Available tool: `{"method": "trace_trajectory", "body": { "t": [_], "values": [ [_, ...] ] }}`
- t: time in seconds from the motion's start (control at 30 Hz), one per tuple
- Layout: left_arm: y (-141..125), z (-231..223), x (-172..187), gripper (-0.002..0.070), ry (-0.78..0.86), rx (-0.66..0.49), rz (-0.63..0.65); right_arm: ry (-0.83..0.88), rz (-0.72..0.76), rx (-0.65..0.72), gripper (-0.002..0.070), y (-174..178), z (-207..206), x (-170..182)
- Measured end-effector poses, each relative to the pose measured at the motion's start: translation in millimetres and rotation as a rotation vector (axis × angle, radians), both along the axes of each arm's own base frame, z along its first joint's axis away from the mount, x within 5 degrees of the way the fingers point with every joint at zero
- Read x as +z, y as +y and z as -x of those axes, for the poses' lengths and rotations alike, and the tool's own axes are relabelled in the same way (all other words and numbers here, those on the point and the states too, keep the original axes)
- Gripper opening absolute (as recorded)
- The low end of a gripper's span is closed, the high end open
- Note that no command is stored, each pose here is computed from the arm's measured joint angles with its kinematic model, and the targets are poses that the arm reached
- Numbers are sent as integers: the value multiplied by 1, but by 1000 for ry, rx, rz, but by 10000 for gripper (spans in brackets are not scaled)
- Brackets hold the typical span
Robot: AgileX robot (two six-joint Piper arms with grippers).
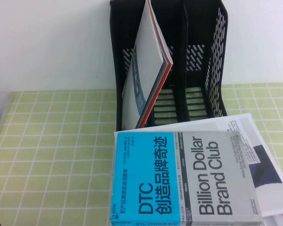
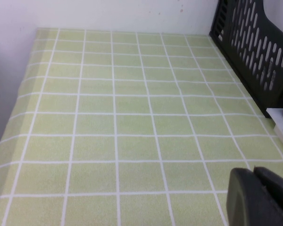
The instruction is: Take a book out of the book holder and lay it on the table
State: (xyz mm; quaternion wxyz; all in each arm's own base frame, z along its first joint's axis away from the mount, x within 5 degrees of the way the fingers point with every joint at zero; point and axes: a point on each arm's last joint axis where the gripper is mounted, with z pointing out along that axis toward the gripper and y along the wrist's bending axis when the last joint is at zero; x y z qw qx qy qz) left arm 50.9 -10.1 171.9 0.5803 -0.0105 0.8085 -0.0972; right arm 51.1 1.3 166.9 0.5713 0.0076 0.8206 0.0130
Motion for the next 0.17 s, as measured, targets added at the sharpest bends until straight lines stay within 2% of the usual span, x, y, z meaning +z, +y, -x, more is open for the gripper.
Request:
{"method": "trace_trajectory", "body": {
  "t": [0.17],
  "values": [
    [0, 0, 0, -4, 0, 0, 0, 0, -1, 0, 1, 0, 0, 0]
  ]
}}
